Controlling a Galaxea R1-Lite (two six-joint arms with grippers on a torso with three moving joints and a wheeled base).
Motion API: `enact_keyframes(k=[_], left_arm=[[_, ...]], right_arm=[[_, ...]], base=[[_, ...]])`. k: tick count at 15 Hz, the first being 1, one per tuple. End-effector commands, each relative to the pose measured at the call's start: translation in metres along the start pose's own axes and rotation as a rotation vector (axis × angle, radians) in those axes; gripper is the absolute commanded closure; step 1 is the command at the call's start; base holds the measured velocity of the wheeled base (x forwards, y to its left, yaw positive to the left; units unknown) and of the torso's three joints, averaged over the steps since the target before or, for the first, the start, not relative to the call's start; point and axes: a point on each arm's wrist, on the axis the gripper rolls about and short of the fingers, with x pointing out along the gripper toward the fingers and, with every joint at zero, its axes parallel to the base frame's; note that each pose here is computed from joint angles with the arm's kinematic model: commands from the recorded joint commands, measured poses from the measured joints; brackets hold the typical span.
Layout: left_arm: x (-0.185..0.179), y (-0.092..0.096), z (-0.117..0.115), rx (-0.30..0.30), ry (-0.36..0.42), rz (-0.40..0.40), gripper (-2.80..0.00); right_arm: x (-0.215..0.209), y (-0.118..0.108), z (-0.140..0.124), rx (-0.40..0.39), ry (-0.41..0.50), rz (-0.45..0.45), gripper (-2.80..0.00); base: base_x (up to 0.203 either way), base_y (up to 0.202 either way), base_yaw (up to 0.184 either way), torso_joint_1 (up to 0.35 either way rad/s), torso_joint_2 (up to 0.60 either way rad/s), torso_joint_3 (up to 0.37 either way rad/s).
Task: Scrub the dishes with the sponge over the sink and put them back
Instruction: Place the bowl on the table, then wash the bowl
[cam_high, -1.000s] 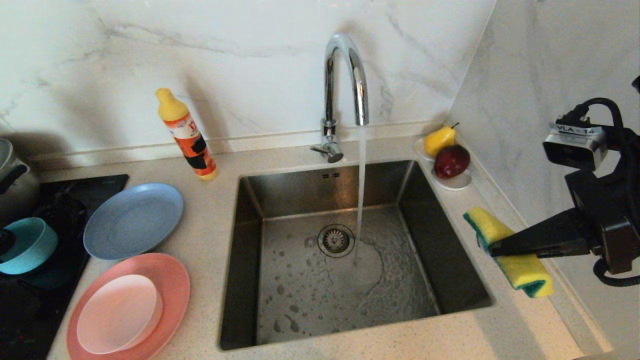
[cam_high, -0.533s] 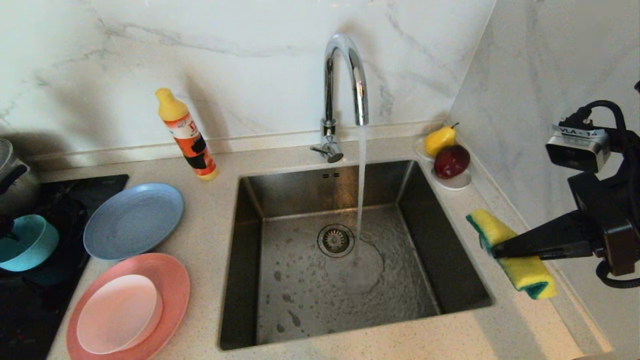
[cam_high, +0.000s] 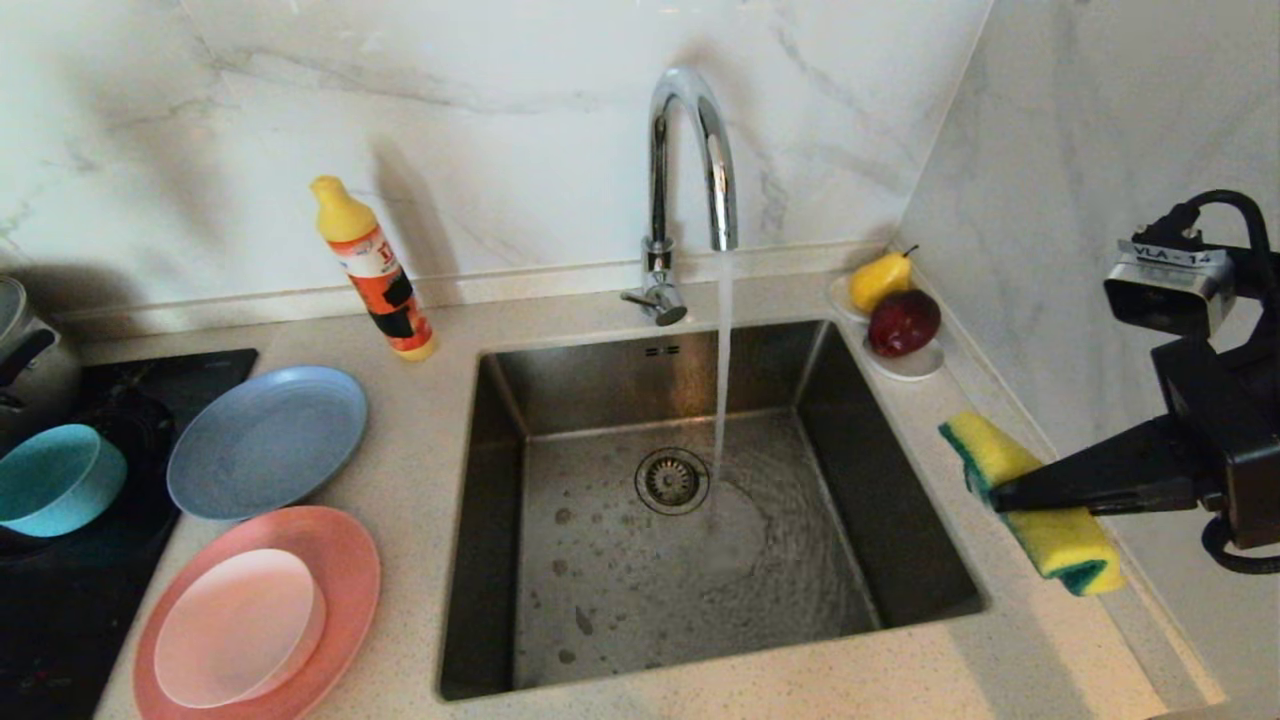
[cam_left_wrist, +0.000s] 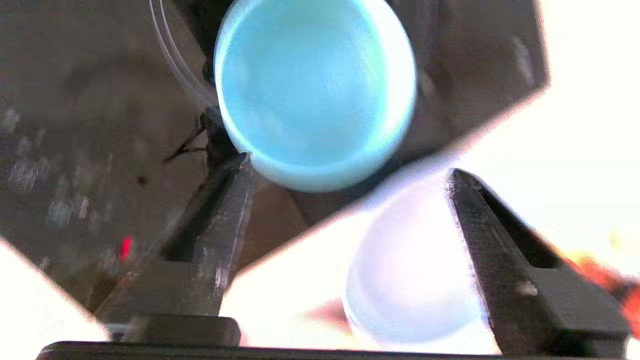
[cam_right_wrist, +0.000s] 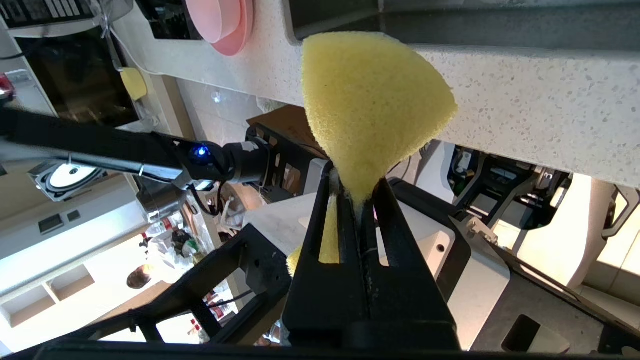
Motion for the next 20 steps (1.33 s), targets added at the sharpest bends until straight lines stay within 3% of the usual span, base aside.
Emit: enact_keyframes(k=[1,3,5,7,12,13,14,20], left_arm=[[-0.061,-0.014,-0.016,0.071,-0.04,-0.066,0.0],[-0.08,-0.013,-0.03,0.135,-0.021,-0.065,0.0],[-0.095,-0.004,-0.053,0.322,0.041,-0.041,0.0],[-0.109,0.004,-0.083,0.453,0.113,-0.036,0.0],[-0.104,0.032,-0.16,0.643,0.368,-0.03,0.0],[-0.1,0.036,-0.171,0.666,0.408,-0.015,-2.58],[-0.095,0.041,-0.177,0.676,0.43,-0.004,-2.8],[-0.047,0.057,-0.194,0.685,0.46,0.043,-2.8]], right_arm=[[-0.001,0.0,-0.002,0.006,0.005,0.001,0.0],[-0.002,0.0,-0.003,0.005,0.004,0.0,0.0],[-0.001,-0.001,-0.002,0.009,0.005,-0.002,0.0],[0.0,-0.001,-0.002,0.01,0.009,-0.003,0.0],[0.0,-0.002,-0.003,0.011,0.01,-0.004,0.0],[0.001,-0.002,-0.003,0.013,0.013,-0.005,0.0],[0.0,-0.003,-0.003,0.014,0.011,-0.006,0.0],[0.005,-0.006,-0.003,0.026,0.029,-0.016,0.0]], base=[[0.0,0.0,0.0,0.0,0.0,0.0],[0.0,0.0,0.0,0.0,0.0,0.0],[0.0,0.0,0.0,0.0,0.0,0.0],[0.0,0.0,0.0,0.0,0.0,0.0],[0.0,0.0,0.0,0.0,0.0,0.0],[0.0,0.0,0.0,0.0,0.0,0.0],[0.0,0.0,0.0,0.0,0.0,0.0],[0.0,0.0,0.0,0.0,0.0,0.0]])
